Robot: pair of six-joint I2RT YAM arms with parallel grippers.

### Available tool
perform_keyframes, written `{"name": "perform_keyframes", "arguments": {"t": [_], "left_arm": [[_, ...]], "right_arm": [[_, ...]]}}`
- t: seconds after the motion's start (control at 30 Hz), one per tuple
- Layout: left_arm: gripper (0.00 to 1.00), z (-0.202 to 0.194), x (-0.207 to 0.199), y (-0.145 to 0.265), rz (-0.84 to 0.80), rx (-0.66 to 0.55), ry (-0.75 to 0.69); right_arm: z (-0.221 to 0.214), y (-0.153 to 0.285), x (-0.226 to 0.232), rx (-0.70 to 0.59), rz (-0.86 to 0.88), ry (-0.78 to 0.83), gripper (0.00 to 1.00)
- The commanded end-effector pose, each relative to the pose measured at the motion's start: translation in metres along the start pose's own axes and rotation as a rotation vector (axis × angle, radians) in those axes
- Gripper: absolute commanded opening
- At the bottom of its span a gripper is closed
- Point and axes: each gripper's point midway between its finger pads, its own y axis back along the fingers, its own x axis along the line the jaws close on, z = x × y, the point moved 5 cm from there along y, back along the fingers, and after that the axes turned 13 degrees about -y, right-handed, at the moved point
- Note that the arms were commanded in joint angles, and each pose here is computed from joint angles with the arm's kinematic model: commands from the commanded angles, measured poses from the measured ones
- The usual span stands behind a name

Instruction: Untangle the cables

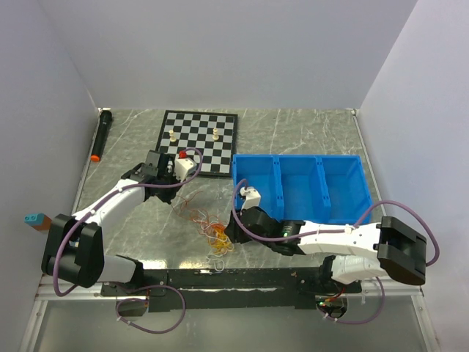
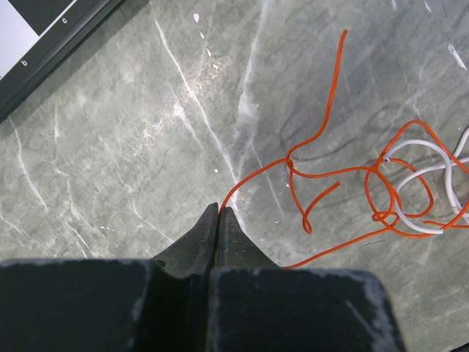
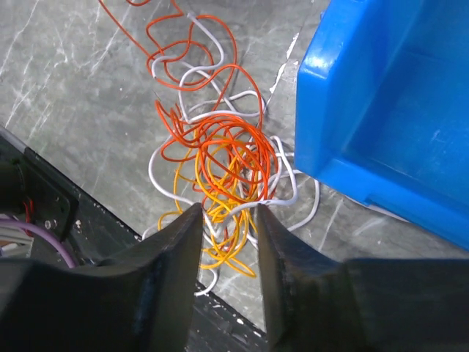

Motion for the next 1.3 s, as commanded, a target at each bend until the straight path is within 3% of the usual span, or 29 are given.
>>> {"name": "perform_keyframes", "arguments": {"t": [0.0, 0.33, 0.57, 0.97, 1.1, 1.27], "left_arm": [[0.01, 0.002, 0.0, 0.002, -0.001, -0.02, 0.007], [0.01, 0.004, -0.002, 0.002, -0.018, -0.026, 0.011], [0.01, 0.005, -0.002, 0.004, -0.015, -0.031, 0.008], [0.01, 0.004, -0.001, 0.005, -0.011, -0.028, 0.01], [0.01, 0.003, -0.002, 0.005, -0.01, -0.026, 0.005], [0.01, 0.002, -0.002, 0.003, -0.011, -0.019, 0.003]], "right_arm": [[0.001, -0.008, 0.002, -0.023, 0.004, -0.06, 0.39], [-0.004, -0.011, -0.005, -0.017, -0.023, -0.083, 0.39], [-0.006, -0.012, -0.001, 0.009, -0.01, -0.083, 0.54], [-0.005, -0.012, 0.004, 0.017, -0.005, -0.074, 0.43], [0.003, 0.002, 0.0, -0.01, -0.019, -0.071, 0.59], [0.005, 0.024, -0.009, -0.038, 0.005, -0.12, 0.62]]}}
